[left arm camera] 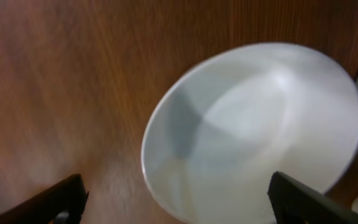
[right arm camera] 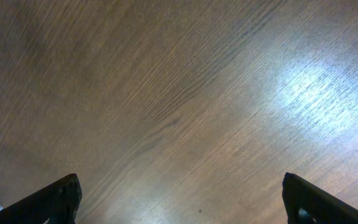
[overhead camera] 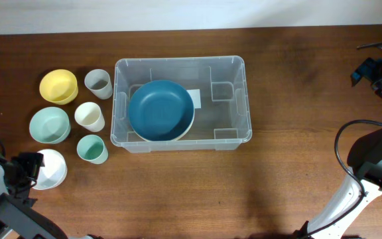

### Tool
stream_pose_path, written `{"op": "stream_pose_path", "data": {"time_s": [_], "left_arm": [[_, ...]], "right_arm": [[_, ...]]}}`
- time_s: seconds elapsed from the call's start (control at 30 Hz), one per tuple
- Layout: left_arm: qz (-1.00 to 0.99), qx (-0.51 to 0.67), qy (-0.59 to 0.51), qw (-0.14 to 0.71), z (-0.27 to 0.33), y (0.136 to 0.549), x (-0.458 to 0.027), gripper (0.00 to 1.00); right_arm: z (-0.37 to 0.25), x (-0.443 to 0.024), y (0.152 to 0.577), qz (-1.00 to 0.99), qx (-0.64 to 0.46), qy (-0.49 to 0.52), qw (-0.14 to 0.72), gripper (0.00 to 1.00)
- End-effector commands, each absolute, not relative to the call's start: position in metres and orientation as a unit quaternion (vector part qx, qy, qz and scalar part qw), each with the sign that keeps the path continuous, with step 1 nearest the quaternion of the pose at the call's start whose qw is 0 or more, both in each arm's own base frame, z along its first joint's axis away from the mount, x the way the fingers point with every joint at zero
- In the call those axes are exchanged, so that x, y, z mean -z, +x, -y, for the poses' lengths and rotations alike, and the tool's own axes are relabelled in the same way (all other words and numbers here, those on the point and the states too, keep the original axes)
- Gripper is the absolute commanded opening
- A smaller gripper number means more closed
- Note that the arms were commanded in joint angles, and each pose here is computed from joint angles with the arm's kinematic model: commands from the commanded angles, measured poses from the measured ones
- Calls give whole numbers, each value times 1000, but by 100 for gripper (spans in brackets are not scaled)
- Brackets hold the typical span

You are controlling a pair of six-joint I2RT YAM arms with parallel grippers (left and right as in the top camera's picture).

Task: Pack container
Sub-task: 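Move the left gripper to the white bowl at front left, then grasp the white bowl rim with the left gripper and lift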

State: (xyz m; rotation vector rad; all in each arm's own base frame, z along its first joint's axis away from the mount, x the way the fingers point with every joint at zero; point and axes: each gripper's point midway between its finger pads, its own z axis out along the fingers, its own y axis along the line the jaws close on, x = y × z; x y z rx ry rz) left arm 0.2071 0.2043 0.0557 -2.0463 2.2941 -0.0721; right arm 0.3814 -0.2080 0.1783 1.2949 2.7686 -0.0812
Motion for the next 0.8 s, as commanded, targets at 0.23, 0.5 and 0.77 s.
{"op": "stream_pose_path", "data": {"time_s": [0.23,0.5,0.77], "left_arm": [[-741,2,-671,40,-210,201,-36,95],[-741,-6,-671,30,-211,199,-24,84],[-740,-4,-673,17,-211,199,-11,57]], "right_arm": [[208,-191,378,-902,34,426,56,99],[208,-191,378,-902,34,426,56,99],[208,-191,378,-902,34,426,56,99]]}}
